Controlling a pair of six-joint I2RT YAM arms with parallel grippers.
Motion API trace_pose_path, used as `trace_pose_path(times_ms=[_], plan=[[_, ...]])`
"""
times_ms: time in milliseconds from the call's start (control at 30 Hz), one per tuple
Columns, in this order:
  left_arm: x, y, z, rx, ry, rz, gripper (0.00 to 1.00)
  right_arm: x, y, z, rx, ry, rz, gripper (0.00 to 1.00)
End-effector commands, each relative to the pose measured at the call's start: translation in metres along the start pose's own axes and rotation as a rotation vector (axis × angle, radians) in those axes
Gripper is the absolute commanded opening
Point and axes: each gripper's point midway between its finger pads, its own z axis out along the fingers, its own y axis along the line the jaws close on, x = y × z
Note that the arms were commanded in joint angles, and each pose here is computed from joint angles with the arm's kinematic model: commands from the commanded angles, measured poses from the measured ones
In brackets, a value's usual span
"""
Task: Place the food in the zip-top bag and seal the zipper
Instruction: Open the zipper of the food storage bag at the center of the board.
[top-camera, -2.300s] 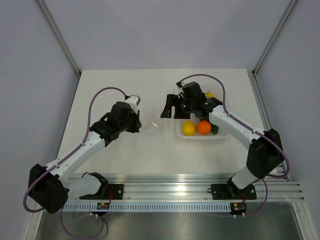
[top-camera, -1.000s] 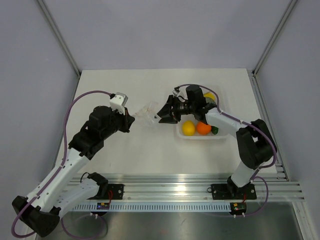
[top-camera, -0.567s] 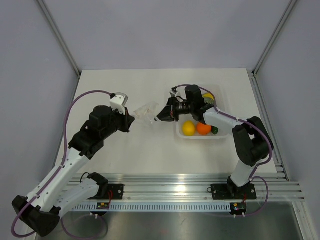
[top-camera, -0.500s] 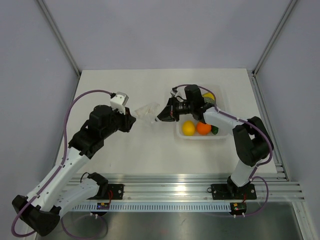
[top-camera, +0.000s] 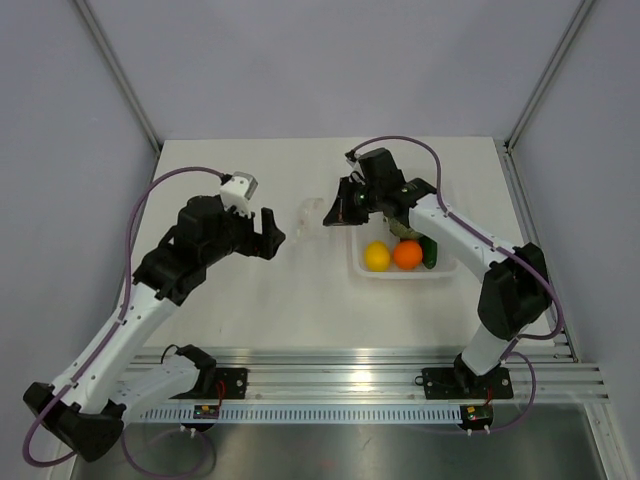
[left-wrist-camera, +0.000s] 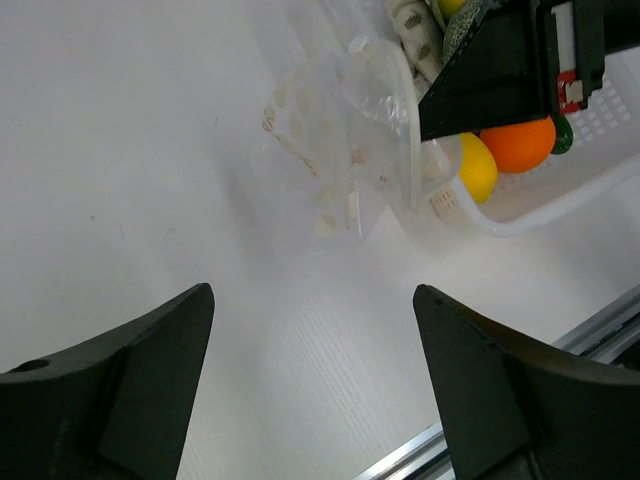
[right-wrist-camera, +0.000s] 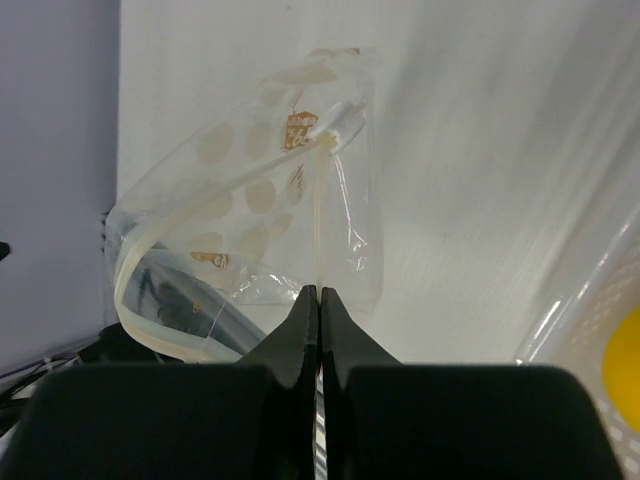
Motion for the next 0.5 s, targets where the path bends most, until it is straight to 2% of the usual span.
trace_pose_path(times_ms=[0, 167, 333, 467], plan=[[-0.011, -0.012, 0.012, 0.045, 0.041, -0.05, 0.82, 0.001, -0.016, -0.008, 0.166, -0.029, -0.106, 0.0], [-0.026, -0.025, 0.022, 0.043, 0.039, -0.078, 0.79, 0.008, -0.017, -0.003, 0.231, -0.024, -0.149, 0.0], [-0.016, -0.035, 0.046, -0.025, 0.14, -0.076, 0.77, 0.009, -0.016, -0.003, 0.233, -0.026, -0.15, 0.0], [-0.015, -0.042, 0.055, -0.038, 0.142, -0.105, 0.7, 0.011, -0.014, -0.005, 0.227, -0.024, -0.148, 0.0]])
